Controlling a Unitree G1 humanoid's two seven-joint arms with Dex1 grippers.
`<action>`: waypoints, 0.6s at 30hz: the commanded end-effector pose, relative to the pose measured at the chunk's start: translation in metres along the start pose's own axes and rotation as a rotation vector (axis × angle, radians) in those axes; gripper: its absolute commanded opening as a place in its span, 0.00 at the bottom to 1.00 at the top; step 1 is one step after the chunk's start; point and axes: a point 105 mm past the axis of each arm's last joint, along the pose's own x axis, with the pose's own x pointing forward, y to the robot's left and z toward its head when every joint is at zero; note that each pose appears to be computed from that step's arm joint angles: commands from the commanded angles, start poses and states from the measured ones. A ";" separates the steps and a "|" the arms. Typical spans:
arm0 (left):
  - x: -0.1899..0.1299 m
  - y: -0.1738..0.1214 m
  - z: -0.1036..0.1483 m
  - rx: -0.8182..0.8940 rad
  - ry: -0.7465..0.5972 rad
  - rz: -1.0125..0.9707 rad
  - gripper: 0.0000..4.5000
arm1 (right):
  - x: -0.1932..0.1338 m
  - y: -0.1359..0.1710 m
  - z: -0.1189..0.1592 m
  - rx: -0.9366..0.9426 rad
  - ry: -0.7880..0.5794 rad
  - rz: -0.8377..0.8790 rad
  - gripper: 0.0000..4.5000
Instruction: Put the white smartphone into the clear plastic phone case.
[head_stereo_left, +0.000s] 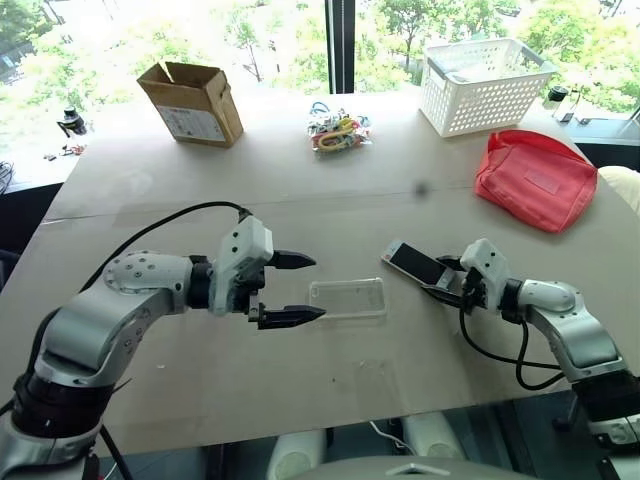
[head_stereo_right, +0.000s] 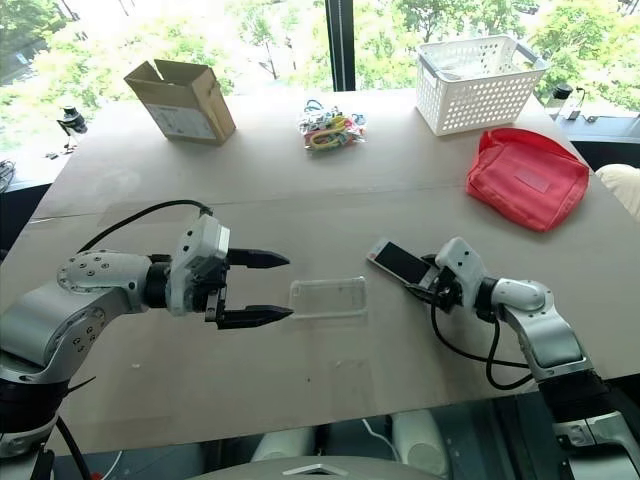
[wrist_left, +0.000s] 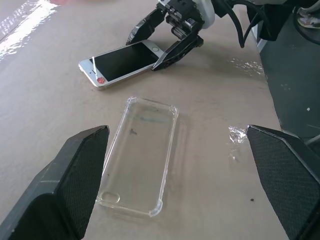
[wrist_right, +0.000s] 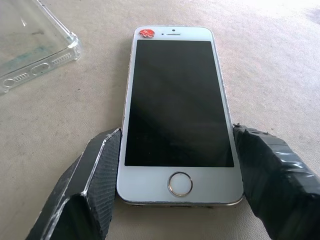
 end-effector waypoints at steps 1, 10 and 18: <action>-0.002 -0.002 0.010 0.058 -0.013 0.004 1.00 | 0.000 0.008 -0.031 0.028 0.131 0.009 0.65; -0.003 0.008 0.010 0.061 -0.021 0.079 1.00 | -0.006 0.006 0.041 -0.096 -0.018 0.133 0.65; -0.010 0.033 0.009 0.063 -0.021 0.235 1.00 | -0.007 0.036 0.091 -0.246 -0.098 0.350 0.65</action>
